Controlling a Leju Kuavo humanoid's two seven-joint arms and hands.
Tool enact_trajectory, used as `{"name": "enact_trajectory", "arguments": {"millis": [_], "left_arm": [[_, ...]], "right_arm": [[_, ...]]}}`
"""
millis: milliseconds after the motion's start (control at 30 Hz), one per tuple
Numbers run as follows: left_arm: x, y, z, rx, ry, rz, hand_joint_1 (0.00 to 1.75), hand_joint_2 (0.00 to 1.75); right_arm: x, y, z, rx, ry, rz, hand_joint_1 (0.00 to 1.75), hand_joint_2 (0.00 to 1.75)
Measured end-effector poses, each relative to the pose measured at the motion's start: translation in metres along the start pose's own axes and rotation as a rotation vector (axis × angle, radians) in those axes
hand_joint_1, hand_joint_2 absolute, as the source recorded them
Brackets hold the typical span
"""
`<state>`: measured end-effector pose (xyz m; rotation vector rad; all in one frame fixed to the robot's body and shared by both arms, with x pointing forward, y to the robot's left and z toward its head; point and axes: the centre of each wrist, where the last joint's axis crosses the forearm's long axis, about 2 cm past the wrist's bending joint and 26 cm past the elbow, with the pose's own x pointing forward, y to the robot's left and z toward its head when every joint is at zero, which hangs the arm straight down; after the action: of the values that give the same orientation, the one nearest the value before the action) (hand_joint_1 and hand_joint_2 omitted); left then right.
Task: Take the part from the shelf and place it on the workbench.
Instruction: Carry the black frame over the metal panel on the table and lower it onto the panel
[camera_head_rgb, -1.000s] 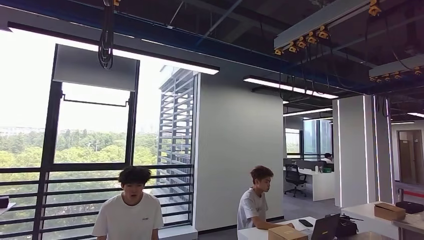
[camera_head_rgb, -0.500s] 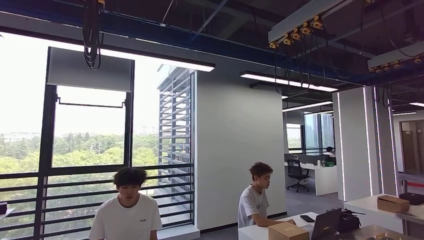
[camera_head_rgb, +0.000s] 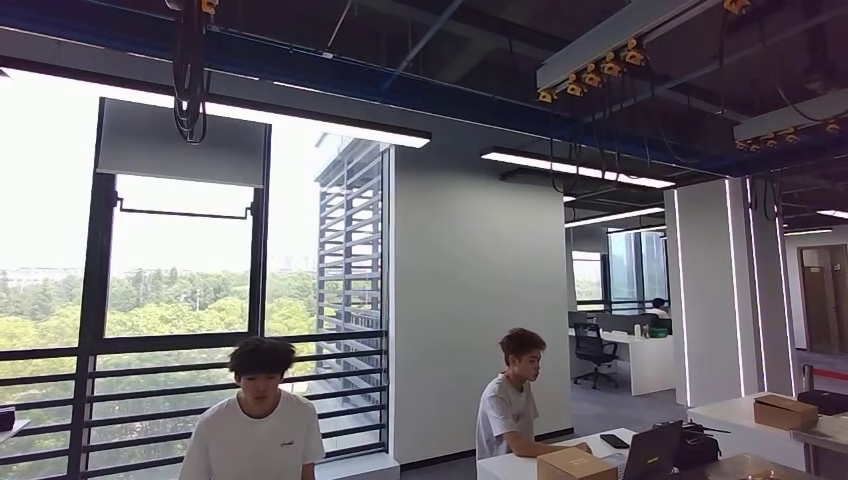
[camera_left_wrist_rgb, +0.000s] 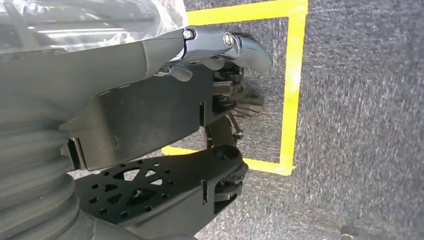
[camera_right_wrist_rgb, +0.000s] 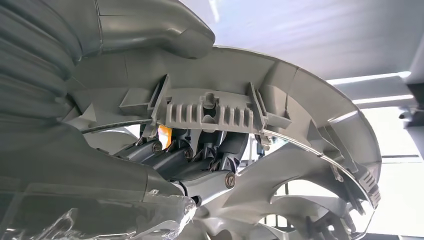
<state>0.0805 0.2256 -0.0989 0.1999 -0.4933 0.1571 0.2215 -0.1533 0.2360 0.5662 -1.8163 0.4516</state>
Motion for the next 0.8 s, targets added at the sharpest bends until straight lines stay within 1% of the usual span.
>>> {"name": "enact_trajectory", "arguments": {"millis": [167, 267, 400, 500, 567, 667, 800], "left_arm": [[0.002, -0.002, 0.0, -0.007, 0.015, -0.006, 0.0, 1.75], [0.003, -0.003, 0.0, -0.018, 0.046, -0.012, 0.0, 1.75], [0.006, -0.005, -0.001, -0.041, 0.078, -0.04, 0.0, 1.75], [0.008, -0.007, -0.001, -0.06, 0.08, -0.06, 0.0, 1.75], [0.01, -0.008, -0.001, -0.071, 0.074, -0.071, 0.0, 1.75], [0.011, -0.009, -0.002, -0.086, 0.062, -0.09, 0.0, 1.75], [0.014, -0.011, -0.002, -0.101, 0.049, -0.114, 0.0, 1.75]], "right_arm": [[-0.004, 0.005, -0.018, 0.027, 0.022, 0.103, 1.75, 1.75], [-0.009, 0.007, -0.027, 0.032, 0.04, 0.217, 1.75, 1.75], [-0.018, 0.009, -0.04, 0.043, 0.055, 0.449, 1.75, 1.75], [-0.025, 0.014, -0.051, 0.07, 0.072, 0.677, 1.75, 1.75], [-0.031, 0.018, -0.058, 0.097, 0.08, 0.801, 1.75, 1.75], [-0.038, 0.023, -0.067, 0.151, 0.096, 0.943, 1.75, 1.75], [-0.052, 0.031, -0.076, 0.263, 0.128, 1.161, 1.75, 1.75]]}}
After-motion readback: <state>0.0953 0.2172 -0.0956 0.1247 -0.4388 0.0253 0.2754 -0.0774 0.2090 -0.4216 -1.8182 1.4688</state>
